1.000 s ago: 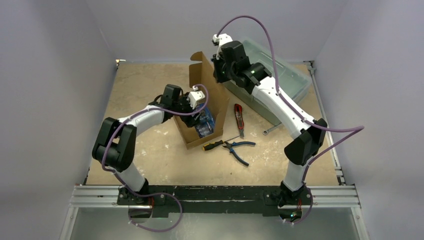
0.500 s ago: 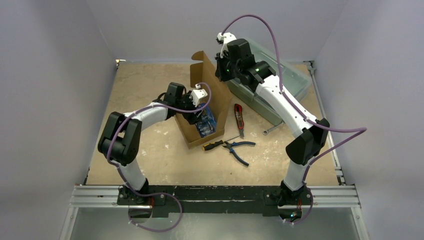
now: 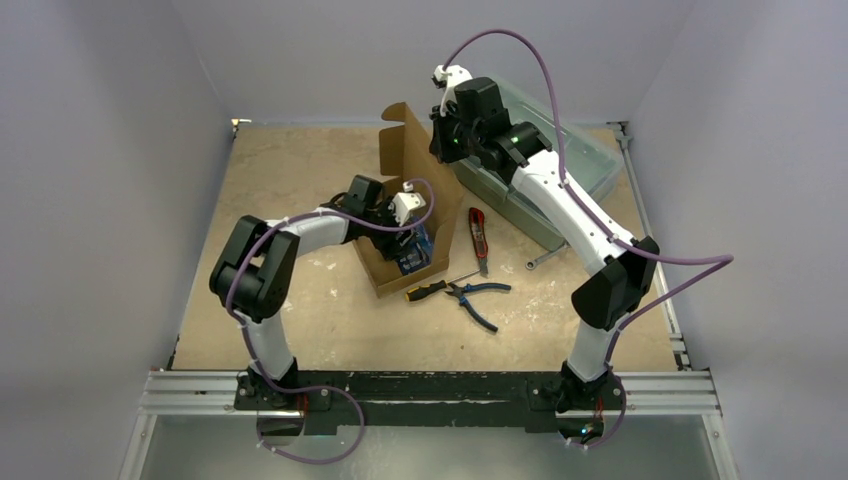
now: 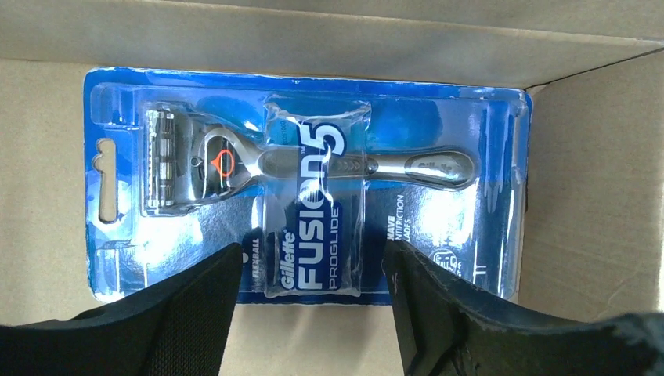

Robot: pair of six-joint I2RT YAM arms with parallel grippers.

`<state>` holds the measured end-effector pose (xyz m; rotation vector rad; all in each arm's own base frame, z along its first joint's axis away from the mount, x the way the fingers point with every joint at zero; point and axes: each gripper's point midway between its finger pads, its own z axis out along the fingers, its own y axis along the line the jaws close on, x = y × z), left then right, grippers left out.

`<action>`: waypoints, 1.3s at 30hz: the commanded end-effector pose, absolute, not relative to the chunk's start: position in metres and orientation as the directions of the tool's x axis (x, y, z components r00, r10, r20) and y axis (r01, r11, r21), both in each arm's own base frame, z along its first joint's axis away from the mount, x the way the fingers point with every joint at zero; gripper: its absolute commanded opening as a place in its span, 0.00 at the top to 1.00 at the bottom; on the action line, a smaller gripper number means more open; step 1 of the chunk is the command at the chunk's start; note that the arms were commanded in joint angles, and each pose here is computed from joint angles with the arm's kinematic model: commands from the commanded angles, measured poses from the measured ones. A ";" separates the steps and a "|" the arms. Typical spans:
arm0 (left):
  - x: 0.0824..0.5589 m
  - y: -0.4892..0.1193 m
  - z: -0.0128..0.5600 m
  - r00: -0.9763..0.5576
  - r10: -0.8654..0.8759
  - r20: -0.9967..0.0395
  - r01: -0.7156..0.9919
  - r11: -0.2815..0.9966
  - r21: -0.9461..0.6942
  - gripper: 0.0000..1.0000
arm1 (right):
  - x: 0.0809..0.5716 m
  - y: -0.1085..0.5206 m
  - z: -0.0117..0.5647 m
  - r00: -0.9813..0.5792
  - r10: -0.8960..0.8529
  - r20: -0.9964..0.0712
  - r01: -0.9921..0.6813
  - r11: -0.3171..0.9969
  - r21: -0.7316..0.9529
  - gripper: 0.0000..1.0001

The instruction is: Unpack the express box

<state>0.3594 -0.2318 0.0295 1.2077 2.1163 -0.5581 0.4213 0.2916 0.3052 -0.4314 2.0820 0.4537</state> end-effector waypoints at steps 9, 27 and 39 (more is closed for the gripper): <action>0.373 -0.238 0.027 -0.367 0.639 -0.676 0.867 0.498 0.000 0.55 | 0.417 0.296 0.345 -0.437 -0.055 -0.898 -0.497 0.846 0.190 1.00; 0.371 -0.233 0.027 -0.396 0.650 -0.649 0.856 0.517 -0.005 0.68 | 0.419 0.297 0.350 -0.429 0.000 -0.903 -0.477 0.849 0.227 1.00; 0.386 -0.222 0.084 -0.344 0.585 -0.735 0.784 0.610 0.119 0.75 | 0.426 0.300 0.352 -0.424 0.049 -0.904 -0.450 0.855 0.258 1.00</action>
